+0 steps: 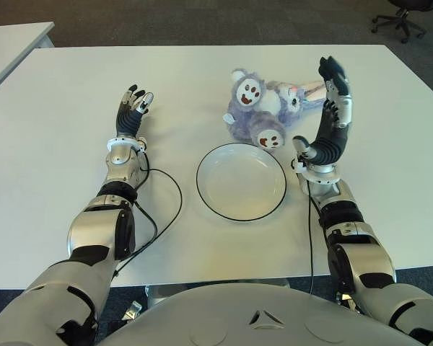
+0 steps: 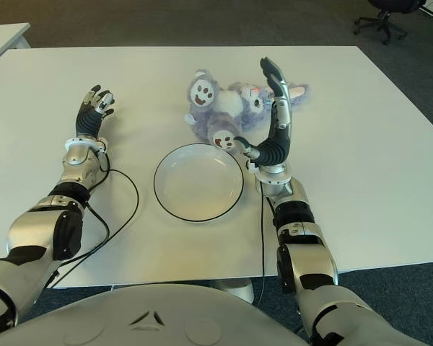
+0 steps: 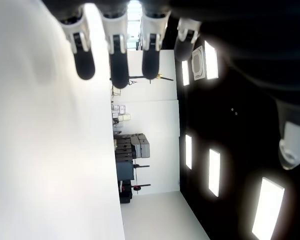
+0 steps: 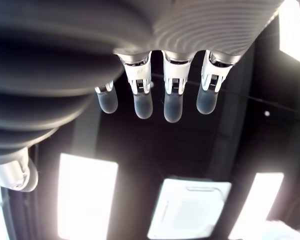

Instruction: Put the doll into the plate.

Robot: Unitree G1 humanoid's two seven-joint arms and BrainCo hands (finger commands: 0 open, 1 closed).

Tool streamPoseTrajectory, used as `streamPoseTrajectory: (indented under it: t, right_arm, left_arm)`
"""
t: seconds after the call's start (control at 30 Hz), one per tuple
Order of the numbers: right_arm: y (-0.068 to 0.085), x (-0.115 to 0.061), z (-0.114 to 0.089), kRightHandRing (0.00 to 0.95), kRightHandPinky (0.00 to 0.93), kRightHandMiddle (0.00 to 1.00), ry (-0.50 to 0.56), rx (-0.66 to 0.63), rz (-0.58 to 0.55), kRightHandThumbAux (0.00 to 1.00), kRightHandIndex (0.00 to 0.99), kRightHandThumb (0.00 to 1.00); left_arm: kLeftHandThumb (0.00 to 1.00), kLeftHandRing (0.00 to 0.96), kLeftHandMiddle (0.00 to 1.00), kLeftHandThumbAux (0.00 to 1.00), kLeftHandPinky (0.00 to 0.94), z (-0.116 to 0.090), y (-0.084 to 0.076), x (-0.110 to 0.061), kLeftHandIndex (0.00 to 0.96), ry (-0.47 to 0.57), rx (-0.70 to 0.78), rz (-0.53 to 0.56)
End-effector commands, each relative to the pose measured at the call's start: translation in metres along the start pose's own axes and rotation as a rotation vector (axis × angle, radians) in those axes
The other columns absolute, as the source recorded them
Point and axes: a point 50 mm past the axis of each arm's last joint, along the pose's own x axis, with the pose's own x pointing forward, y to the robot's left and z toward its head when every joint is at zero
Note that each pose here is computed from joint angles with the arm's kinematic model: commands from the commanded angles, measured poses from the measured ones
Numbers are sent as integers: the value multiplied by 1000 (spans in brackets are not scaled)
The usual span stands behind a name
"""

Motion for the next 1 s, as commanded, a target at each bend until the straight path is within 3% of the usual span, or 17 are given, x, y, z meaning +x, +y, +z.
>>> streamPoseTrajectory:
  t: [0.03,0.4,1.0]
  right_arm:
    - [28,-162,27,63,39,85,781,-79,188,418,65,282]
    - [33,-172,18,38,29,62,890,-134,295,435,32,295]
    - [40,-179,9,71,37,96,998,-183,326,453,25,415]
  left_arm:
    - [0,163,144,465,139,-50,5,-30,8,219,-20,3]
    - [0,155,138,464,130,-51,3,-31,0,217,-21,-1]
    - [0,166,139,469,188,-50,5,-31,6,213,-22,6]
